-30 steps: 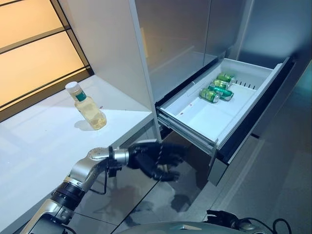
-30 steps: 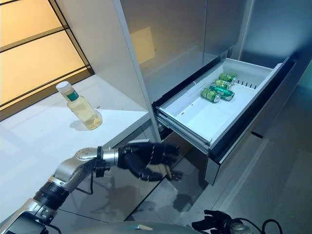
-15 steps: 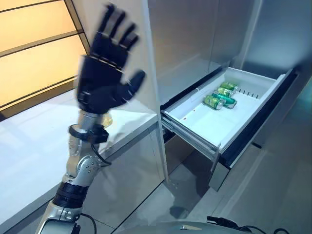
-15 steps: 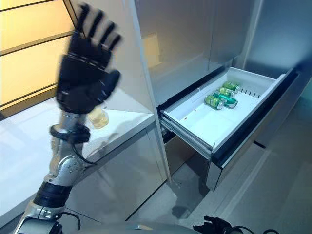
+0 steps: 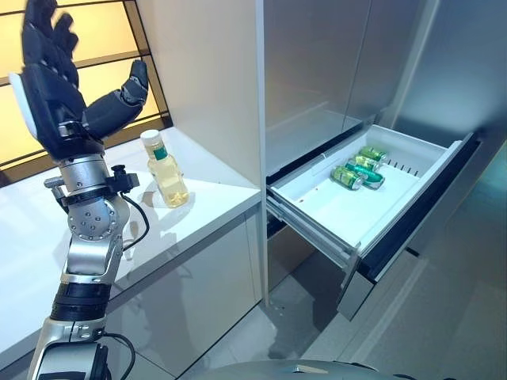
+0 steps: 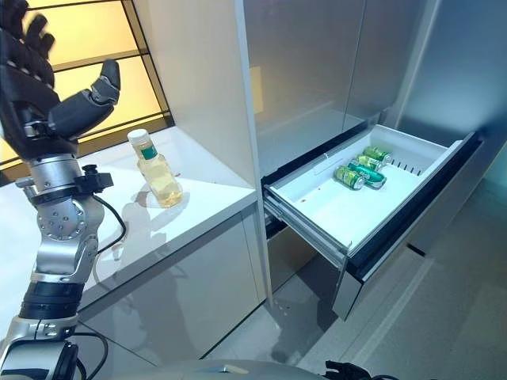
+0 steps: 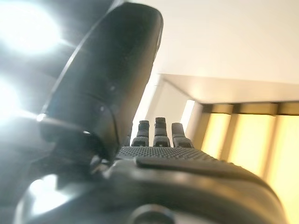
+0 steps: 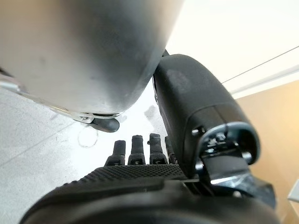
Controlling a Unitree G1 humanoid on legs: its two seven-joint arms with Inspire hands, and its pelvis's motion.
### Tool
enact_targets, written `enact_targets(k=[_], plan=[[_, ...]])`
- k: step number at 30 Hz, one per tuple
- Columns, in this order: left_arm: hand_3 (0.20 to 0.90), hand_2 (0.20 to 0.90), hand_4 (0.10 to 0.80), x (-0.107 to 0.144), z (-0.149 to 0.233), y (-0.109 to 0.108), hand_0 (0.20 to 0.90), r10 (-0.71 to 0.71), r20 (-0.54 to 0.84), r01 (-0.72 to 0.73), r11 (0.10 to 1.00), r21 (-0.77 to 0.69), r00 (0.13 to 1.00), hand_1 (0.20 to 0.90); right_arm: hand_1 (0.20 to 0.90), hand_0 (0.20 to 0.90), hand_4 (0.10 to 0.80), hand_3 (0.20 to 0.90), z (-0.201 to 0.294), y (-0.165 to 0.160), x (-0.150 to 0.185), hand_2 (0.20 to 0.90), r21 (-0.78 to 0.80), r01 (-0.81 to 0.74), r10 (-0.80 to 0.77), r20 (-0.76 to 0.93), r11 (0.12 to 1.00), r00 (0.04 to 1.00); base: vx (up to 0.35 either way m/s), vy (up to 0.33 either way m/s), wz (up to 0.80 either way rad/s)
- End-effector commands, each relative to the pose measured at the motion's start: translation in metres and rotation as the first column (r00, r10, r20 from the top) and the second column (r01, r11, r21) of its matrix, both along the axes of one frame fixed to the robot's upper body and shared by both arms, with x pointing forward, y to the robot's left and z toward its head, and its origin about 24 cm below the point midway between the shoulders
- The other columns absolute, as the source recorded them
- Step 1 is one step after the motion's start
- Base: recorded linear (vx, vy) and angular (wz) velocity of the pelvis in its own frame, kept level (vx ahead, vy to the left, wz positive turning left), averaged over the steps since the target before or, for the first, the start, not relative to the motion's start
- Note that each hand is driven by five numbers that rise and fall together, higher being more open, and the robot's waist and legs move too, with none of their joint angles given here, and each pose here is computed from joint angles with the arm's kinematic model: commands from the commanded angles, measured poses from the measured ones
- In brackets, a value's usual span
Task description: Put drinks into fridge and close the fridge
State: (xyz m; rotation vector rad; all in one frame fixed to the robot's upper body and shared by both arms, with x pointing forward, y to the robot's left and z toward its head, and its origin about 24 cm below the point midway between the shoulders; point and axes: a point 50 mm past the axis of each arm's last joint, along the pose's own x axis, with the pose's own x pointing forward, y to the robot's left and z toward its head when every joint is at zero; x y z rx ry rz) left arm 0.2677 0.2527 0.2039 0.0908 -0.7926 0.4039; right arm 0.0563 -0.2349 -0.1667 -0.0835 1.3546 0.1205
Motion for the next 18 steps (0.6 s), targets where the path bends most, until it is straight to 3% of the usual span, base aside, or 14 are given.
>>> enact_targets(k=[1, 11, 18], plan=[[0.900, 0.900, 0.800, 0.010, 0.040, 0.007, 0.900, 0.054, 0.104, -0.057, 0.998, 0.026, 0.993, 0.900, 0.900, 0.900, 0.800, 0.900, 0.000, -0.003, -0.013, 0.900, 0.002, -0.069, 0.068, -0.105, 0.998, 0.992, 0.000, 0.000, 0.00], [0.900, 0.900, 0.800, 0.033, 0.013, 0.020, 0.900, 0.015, -0.126, -0.013, 1.000, 0.018, 0.992, 0.900, 0.900, 0.900, 0.800, 0.900, 0.002, -0.010, -0.005, 0.900, 0.000, -0.047, 0.047, -0.119, 0.999, 0.992, 0.003, 0.002, 0.00], [0.900, 0.900, 0.800, 0.040, -0.007, 0.030, 0.900, 0.075, -0.235, -0.066, 0.997, 0.048, 0.969, 0.900, 0.900, 0.900, 0.800, 0.900, 0.002, -0.010, -0.007, 0.900, -0.005, -0.040, 0.039, -0.124, 0.999, 0.992, 0.000, 0.000, 0.00]])
